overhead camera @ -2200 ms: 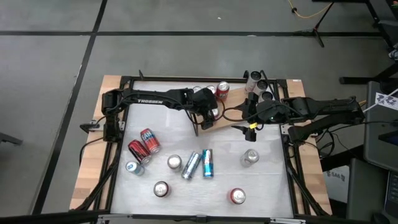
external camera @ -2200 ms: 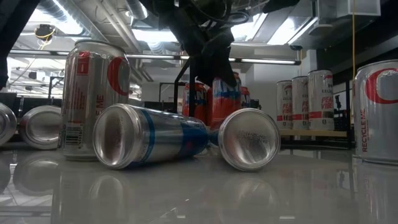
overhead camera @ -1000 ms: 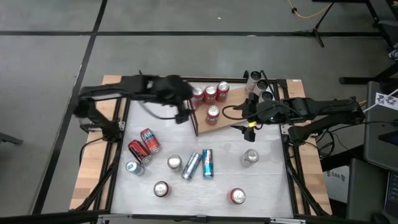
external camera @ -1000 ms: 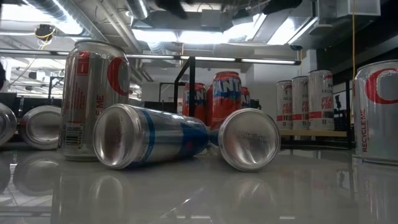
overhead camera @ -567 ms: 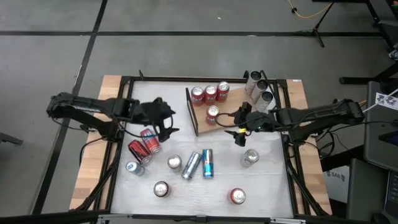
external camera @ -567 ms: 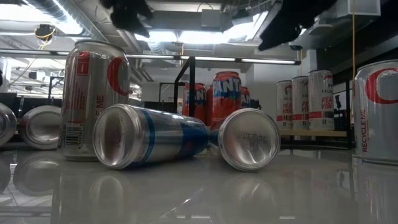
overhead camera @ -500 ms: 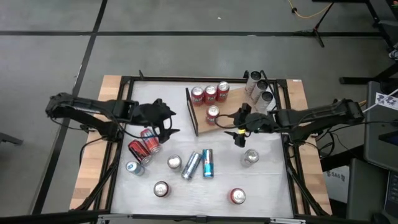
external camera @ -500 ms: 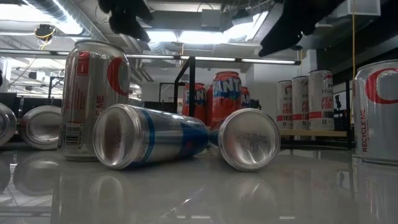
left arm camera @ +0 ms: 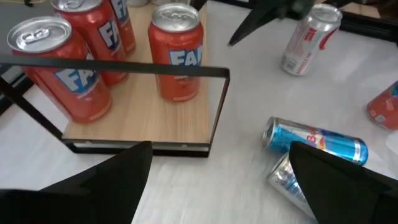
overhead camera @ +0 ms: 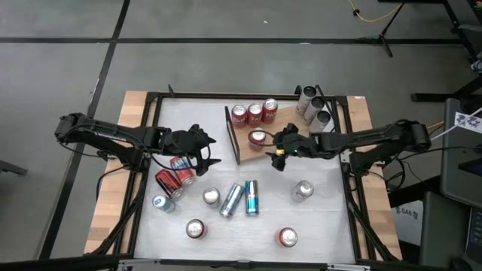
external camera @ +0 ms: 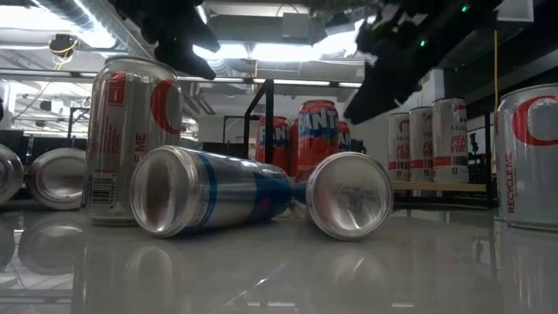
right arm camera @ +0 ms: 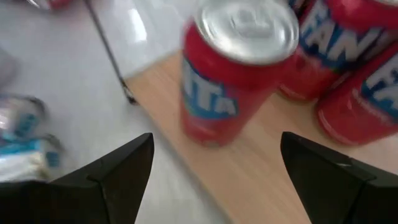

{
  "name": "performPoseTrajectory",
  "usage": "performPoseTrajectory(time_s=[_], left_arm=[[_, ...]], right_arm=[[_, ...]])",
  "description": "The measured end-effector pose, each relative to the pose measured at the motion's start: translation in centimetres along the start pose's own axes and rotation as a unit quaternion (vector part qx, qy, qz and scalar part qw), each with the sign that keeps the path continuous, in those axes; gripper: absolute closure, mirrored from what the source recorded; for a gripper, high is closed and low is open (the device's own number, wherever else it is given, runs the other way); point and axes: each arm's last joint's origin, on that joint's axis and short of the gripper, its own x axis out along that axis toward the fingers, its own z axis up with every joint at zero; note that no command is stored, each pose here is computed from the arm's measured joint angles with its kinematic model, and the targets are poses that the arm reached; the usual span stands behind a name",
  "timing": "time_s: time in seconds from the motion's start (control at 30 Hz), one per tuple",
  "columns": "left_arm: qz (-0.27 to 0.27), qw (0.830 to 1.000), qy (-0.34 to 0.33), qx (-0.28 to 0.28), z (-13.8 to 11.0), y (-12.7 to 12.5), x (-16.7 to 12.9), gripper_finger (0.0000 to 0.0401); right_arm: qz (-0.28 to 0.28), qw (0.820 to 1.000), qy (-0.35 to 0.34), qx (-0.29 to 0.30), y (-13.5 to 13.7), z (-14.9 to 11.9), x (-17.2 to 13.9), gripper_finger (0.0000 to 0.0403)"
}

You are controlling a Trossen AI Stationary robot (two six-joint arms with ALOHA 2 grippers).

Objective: Place canned beverage on shelf
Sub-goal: Put the center orange soda can on the shelf

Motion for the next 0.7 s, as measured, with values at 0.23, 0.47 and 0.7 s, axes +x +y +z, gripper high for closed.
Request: performPoseTrajectory(time_s=[0.23, 0.47, 0.7], left_arm=[[-0.002, 1.0, -0.007, -0.002, 0.1, 0.0, 0.0, 0.003], [0.011, 1.0, -0.011, -0.001, 0.2, 0.0, 0.0, 0.003], [0.011, 1.0, -0.011, 0.0, 0.2, 0.0, 0.0, 0.003]], right_arm=[[-0.035, 0.998, 0.043, 0.012, -1.3, -0.8, 3.0, 0.0062], [-0.061, 0.996, 0.055, 0.03, -2.7, -1.1, 4.6, 0.0062], [-0.066, 0.996, 0.024, 0.052, -3.6, -0.4, 5.0, 0.0062]])
